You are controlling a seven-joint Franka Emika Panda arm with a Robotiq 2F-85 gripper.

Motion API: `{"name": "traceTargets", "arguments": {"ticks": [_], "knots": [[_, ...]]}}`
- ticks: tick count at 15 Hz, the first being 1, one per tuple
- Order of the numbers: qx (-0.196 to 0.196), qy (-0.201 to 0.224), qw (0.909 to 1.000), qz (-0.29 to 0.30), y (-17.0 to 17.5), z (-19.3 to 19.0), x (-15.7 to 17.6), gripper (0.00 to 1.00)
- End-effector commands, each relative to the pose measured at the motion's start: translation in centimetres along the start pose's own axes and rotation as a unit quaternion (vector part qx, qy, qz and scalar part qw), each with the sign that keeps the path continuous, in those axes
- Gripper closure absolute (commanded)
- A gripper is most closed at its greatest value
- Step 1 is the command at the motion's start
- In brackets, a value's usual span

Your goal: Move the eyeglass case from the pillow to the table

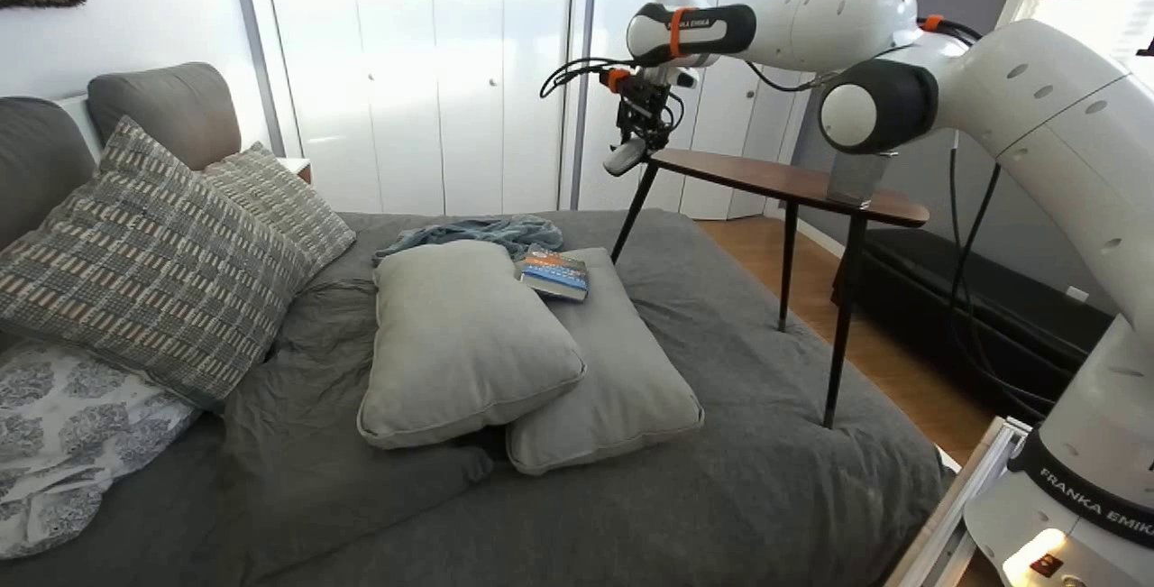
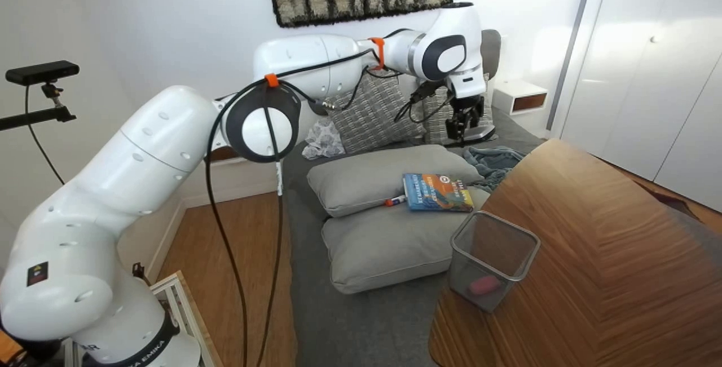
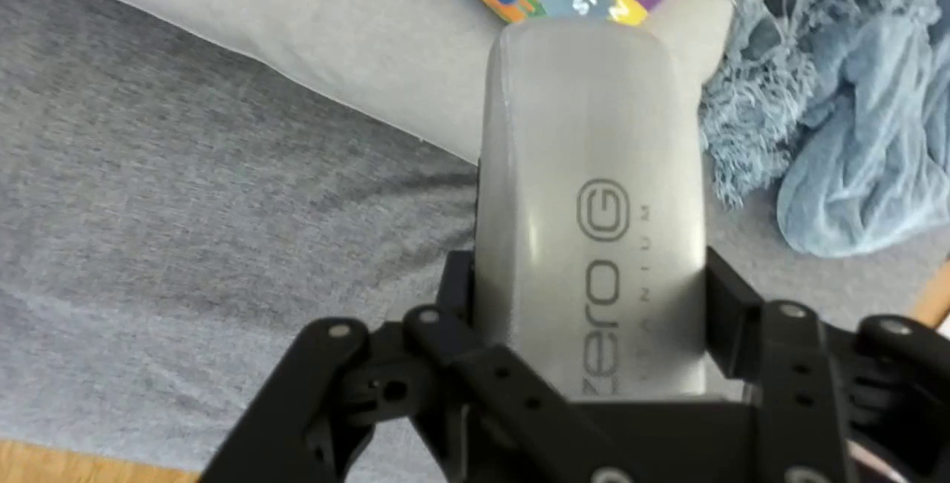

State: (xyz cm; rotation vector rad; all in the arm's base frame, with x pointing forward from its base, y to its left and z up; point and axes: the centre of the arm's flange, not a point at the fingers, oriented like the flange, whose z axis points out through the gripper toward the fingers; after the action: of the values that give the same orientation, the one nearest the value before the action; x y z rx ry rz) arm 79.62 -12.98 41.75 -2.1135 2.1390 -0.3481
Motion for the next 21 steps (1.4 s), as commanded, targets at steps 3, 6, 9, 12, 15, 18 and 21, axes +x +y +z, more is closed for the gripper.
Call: {"name": "traceTargets", "arguments": {"ticks": [3,6,9,12,15,18,21], "knots": [[0.065,0.009,0.9886,0.135,7.6,-4.7,4.3,0.54],[0.053,0.017,0.9918,0.114,1.2,-4.2,5.9,0.29],[0.079,0.019,0.9762,0.201,0.1,-3.3,7.4,0.54],[0.093,0.024,0.9588,0.268,2.2,-3.7,10.9,0.54],[0.113,0.029,0.9355,0.334,4.3,-5.1,15.2,0.54],[0.136,0.012,0.9093,0.393,4.7,-4.1,18.8,0.54],[0.163,-0.028,0.8845,0.436,5.8,-3.0,21.1,0.54]]}}
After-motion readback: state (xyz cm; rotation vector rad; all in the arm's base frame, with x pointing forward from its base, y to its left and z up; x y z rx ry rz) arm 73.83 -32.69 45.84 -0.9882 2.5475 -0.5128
